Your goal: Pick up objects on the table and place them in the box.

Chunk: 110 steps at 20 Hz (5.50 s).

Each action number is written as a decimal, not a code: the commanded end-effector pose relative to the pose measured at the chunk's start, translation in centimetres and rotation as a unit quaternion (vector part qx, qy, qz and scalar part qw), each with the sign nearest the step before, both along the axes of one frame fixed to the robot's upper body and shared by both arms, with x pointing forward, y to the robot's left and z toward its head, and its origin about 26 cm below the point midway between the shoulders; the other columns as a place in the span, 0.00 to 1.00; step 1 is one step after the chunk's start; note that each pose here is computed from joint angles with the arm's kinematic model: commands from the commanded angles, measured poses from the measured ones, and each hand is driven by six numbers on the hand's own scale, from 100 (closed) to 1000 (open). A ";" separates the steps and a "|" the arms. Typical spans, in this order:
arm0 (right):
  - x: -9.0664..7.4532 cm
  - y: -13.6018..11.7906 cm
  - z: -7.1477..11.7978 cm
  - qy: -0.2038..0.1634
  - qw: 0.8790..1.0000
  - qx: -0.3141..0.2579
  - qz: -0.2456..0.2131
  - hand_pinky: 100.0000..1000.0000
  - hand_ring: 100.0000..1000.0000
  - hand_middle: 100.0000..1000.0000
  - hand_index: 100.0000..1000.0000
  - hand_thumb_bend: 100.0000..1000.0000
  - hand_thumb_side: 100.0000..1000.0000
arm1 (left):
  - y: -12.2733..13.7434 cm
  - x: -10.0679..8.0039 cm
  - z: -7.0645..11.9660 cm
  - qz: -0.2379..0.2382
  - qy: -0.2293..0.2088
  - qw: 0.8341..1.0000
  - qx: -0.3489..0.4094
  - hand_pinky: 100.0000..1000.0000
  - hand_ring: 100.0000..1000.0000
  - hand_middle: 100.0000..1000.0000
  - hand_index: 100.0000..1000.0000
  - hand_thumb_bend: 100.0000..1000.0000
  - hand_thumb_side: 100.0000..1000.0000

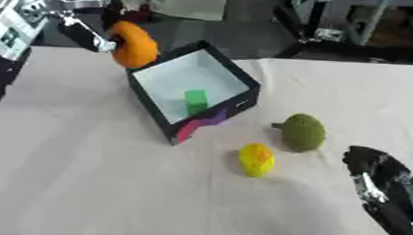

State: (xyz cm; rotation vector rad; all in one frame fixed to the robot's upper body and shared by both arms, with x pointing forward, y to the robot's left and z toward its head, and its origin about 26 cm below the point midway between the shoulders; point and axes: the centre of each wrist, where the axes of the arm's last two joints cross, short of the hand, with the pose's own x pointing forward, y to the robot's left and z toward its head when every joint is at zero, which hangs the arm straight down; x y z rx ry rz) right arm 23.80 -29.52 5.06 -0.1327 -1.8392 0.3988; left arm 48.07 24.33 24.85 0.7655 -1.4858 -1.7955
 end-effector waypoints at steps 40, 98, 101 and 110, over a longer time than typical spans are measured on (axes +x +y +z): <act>1.7 -6.4 6.3 -0.090 0.973 -0.210 0.042 0.75 0.73 0.67 0.77 0.00 0.29 | 4.0 -11.4 -6.0 0.075 -0.168 0.817 -0.547 0.60 0.54 0.57 0.81 0.06 0.81; 14.5 -8.1 4.1 0.063 0.862 -0.443 0.237 0.81 0.84 0.80 0.85 0.00 0.93 | 1.1 -15.4 -12.2 0.110 -0.049 0.782 -0.611 0.58 0.51 0.54 0.81 0.00 0.95; 14.6 -8.0 4.1 0.070 0.844 -0.471 0.248 0.81 0.83 0.78 0.85 0.00 0.69 | 1.1 -15.4 -12.2 0.109 -0.048 0.782 -0.612 0.58 0.51 0.54 0.81 0.00 0.96; 14.5 -8.5 3.5 0.062 0.822 -0.521 0.221 0.80 0.78 0.70 0.81 0.00 0.20 | 1.0 -15.5 -12.2 0.108 -0.046 0.782 -0.612 0.58 0.51 0.54 0.81 0.00 0.96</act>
